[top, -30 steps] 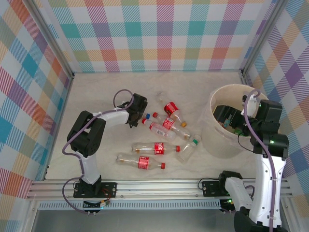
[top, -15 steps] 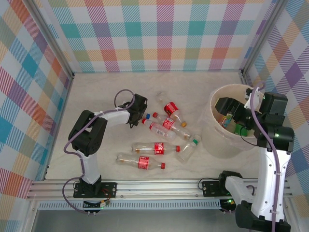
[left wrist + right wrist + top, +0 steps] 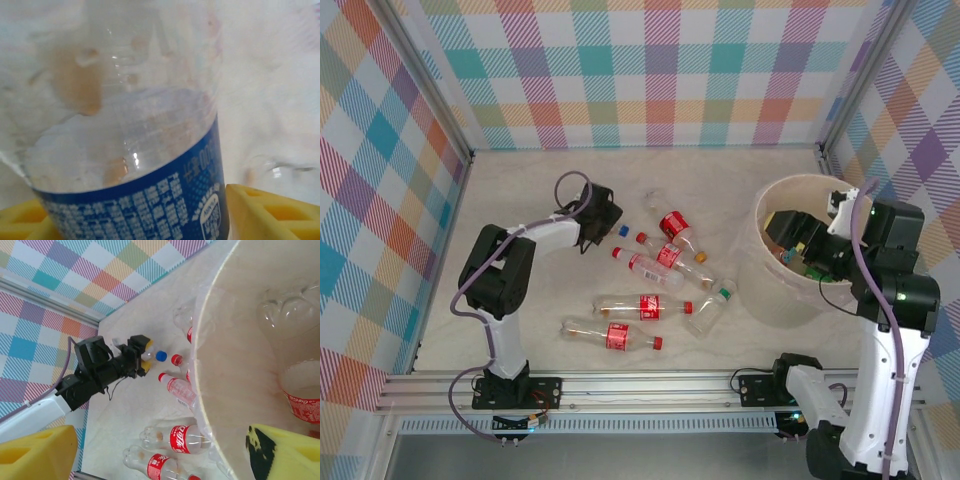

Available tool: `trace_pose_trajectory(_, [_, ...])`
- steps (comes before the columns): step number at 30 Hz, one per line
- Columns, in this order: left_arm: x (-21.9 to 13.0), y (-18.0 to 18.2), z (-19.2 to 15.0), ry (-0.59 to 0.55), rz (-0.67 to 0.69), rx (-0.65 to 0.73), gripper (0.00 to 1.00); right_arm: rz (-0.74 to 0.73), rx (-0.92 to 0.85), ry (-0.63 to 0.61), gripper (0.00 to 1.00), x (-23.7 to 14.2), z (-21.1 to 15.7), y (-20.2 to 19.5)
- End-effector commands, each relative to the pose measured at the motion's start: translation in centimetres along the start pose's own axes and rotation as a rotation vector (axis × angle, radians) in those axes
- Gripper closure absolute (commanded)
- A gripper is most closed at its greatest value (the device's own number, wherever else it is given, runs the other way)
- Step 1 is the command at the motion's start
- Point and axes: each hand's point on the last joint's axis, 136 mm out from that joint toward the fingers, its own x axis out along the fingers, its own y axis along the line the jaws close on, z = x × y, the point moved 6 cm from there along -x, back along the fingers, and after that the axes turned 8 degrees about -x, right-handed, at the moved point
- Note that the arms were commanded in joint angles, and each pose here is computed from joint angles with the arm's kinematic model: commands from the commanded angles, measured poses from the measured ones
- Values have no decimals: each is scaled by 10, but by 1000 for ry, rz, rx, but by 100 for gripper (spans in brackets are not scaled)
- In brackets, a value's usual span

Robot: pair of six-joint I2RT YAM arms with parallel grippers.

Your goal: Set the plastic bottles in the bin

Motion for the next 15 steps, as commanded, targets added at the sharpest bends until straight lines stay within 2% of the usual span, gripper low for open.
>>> trace_pose_trajectory(1, [-30,-34,14,-26,-134,97,33,45,-9,-8,14,-6,13,12])
trace_pose_trajectory(4, [-53,-35,15,-27,-171,117,33,93,-48,-47,16,-4,32,22])
trace_pose_trajectory(8, [-76,-43,5,46,-228,173,34,208,-119,-79,18,3,52,48])
trace_pose_trajectory(12, [-96,-60,-12,138,-295,303,34,211,-309,-52,17,39,62,79])
trace_pose_trajectory(15, [-112,-64,-19,172,-332,394,39,313,-387,-12,16,75,65,105])
